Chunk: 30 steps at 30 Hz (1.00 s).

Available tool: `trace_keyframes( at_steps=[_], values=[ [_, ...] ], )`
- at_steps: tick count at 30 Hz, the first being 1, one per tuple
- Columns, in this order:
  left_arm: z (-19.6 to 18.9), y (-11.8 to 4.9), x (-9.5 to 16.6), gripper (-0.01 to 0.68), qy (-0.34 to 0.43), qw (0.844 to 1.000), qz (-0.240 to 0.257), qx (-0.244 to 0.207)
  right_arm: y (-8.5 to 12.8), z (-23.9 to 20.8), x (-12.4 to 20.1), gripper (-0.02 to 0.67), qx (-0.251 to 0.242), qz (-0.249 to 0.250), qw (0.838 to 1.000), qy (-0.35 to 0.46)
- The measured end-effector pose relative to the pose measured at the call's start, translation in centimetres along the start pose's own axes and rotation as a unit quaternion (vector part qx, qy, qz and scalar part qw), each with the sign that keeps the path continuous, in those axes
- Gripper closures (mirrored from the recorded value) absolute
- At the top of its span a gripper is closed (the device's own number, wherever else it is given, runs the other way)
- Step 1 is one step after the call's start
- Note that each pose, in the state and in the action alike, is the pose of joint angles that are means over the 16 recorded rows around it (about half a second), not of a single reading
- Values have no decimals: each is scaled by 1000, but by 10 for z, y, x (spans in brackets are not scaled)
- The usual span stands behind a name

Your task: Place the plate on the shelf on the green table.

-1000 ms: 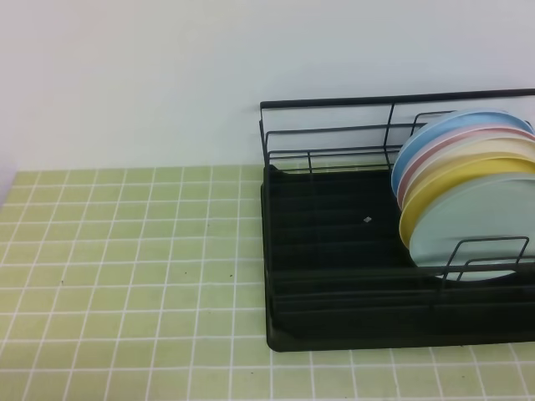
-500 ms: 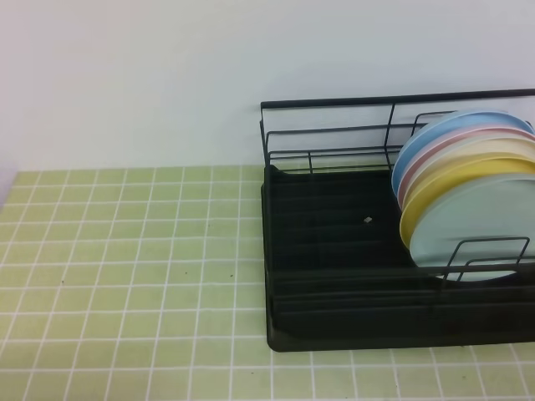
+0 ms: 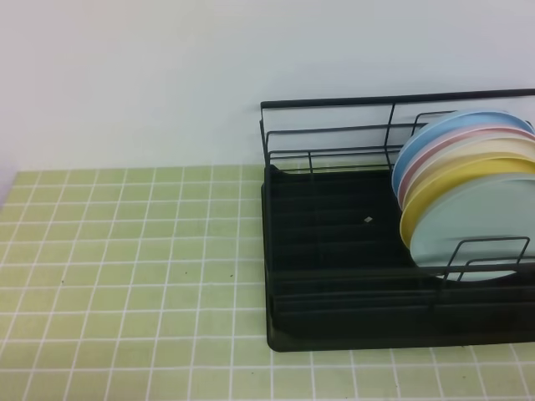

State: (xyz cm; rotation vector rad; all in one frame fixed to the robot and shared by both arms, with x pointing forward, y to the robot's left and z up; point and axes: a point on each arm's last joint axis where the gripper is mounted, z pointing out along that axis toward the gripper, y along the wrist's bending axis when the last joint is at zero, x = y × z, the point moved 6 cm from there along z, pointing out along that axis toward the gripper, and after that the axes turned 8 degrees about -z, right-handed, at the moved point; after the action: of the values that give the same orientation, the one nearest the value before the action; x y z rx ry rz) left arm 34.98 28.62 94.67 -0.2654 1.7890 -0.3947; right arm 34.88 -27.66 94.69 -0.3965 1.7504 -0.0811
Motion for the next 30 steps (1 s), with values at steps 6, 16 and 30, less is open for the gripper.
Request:
trace_keyframes(
  at_steps=[6, 16, 30],
  values=[
    [0, 0, 0, 675, 0, 1000, 0, 0, 0, 0, 0, 651, 0, 2, 1000, 1],
    [0, 0, 0, 675, 0, 1000, 0, 0, 0, 0, 0, 651, 1, 3, 1000, -2],
    [0, 0, 0, 675, 1, 1000, 2, -1, 0, -1, -1, 651, 1, 3, 1000, -4]
  ],
)
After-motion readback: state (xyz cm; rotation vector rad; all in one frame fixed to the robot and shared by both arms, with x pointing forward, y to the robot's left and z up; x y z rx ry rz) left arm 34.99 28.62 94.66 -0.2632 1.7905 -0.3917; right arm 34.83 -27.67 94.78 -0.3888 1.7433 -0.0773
